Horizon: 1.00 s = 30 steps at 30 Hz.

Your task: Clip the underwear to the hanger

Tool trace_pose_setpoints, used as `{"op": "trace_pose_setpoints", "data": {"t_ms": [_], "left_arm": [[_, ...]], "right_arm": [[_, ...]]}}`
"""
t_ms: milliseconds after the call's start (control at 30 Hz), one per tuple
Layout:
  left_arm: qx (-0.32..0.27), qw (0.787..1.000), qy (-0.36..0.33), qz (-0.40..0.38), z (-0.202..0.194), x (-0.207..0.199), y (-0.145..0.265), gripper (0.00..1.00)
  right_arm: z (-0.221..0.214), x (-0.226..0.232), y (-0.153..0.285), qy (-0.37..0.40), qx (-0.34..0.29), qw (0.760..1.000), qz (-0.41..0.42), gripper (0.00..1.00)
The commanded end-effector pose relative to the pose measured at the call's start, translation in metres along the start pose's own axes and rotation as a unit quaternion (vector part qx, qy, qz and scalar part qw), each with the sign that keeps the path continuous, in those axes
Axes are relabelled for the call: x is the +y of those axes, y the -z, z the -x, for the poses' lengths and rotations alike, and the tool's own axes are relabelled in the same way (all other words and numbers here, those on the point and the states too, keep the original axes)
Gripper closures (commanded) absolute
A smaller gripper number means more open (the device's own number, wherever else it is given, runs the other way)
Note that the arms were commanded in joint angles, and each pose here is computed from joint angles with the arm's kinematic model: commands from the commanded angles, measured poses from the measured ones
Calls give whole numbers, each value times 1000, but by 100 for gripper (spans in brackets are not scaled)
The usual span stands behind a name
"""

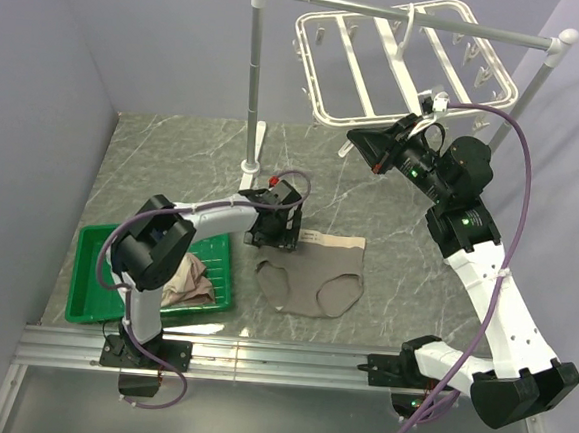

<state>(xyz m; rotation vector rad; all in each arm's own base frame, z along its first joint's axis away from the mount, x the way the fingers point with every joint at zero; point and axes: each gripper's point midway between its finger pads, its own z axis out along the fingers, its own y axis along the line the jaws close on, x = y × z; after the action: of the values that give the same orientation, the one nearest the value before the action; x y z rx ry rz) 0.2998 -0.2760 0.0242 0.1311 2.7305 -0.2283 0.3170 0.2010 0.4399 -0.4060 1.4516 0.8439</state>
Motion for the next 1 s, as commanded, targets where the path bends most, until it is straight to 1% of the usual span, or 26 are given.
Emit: {"op": "trace_pose_setpoints", "data": {"t_ms": [0, 100, 133, 167, 200, 233, 267, 300, 333, 433, 467, 533, 567, 633, 667, 733, 767, 800, 833, 867, 933, 967], "left_arm": [[8, 1000, 3, 14, 0, 2, -9, 8], [11, 1000, -19, 16, 0, -7, -15, 14], [3, 999, -27, 17, 6, -12, -16, 15], [11, 999, -36, 27, 1, -12, -23, 18], [11, 998, -51, 29, -2, -19, -26, 20], [0, 997, -64, 30, 6, -26, -27, 21], [9, 996, -77, 43, -1, -27, -37, 24], [13, 994, -98, 46, -7, -34, -39, 25], [2, 992, -115, 51, 0, -40, -39, 26], [5, 988, -142, 55, -5, -47, -46, 36], [9, 987, -148, 58, -8, -47, -51, 43], [13, 986, -157, 60, -8, -47, -54, 51], [17, 985, -160, 59, -10, -47, -57, 65], [16, 985, -164, 52, -9, -49, -56, 83], [12, 985, -164, 46, -7, -52, -50, 99], [-4, 986, -162, 36, -6, -51, -44, 99], [-36, 987, -154, 15, 7, -59, -24, 99], [-55, 987, -151, 7, 11, -59, -16, 100], [-54, 986, -155, 10, -2, -46, -14, 100], [-118, 983, -140, -34, 23, -63, 14, 100], [-159, 975, -140, -58, 23, -56, 39, 100], [-194, 967, -140, -83, 32, -65, 50, 100]], "right_arm": [[12, 8, 5, 12, -16, 1000, 9, 100], [9, 7, 5, 10, -13, 1000, 7, 100], [7, 5, 4, 10, -12, 1000, 6, 100], [8, 6, 4, 10, -12, 1000, 7, 100], [7, 5, 4, 9, -11, 1000, 7, 100], [6, 5, 3, 8, -10, 1000, 7, 100], [6, 5, 3, 8, -10, 1000, 6, 100], [7, 5, 3, 9, -12, 1000, 6, 100], [9, 5, 3, 9, -13, 1000, 6, 100], [9, 5, 4, 13, -13, 1000, 4, 100], [9, 5, 4, 14, -14, 1000, 4, 100], [9, 5, 5, 16, -14, 1000, 5, 100], [8, 5, 5, 16, -13, 1000, 6, 100], [9, 6, 5, 15, -14, 1000, 5, 100], [10, 6, 6, 15, -15, 1000, 4, 100], [9, 5, 7, 15, -15, 1000, 2, 100], [9, 5, 7, 15, -15, 1000, 1, 100], [9, 5, 7, 14, -15, 1000, 2, 100], [9, 5, 7, 14, -16, 1000, 1, 100], [9, 4, 6, 13, -15, 1000, 1, 100], [8, 5, 6, 9, -14, 1000, 1, 100], [7, 3, 6, 7, -14, 1000, -2, 100]]}}
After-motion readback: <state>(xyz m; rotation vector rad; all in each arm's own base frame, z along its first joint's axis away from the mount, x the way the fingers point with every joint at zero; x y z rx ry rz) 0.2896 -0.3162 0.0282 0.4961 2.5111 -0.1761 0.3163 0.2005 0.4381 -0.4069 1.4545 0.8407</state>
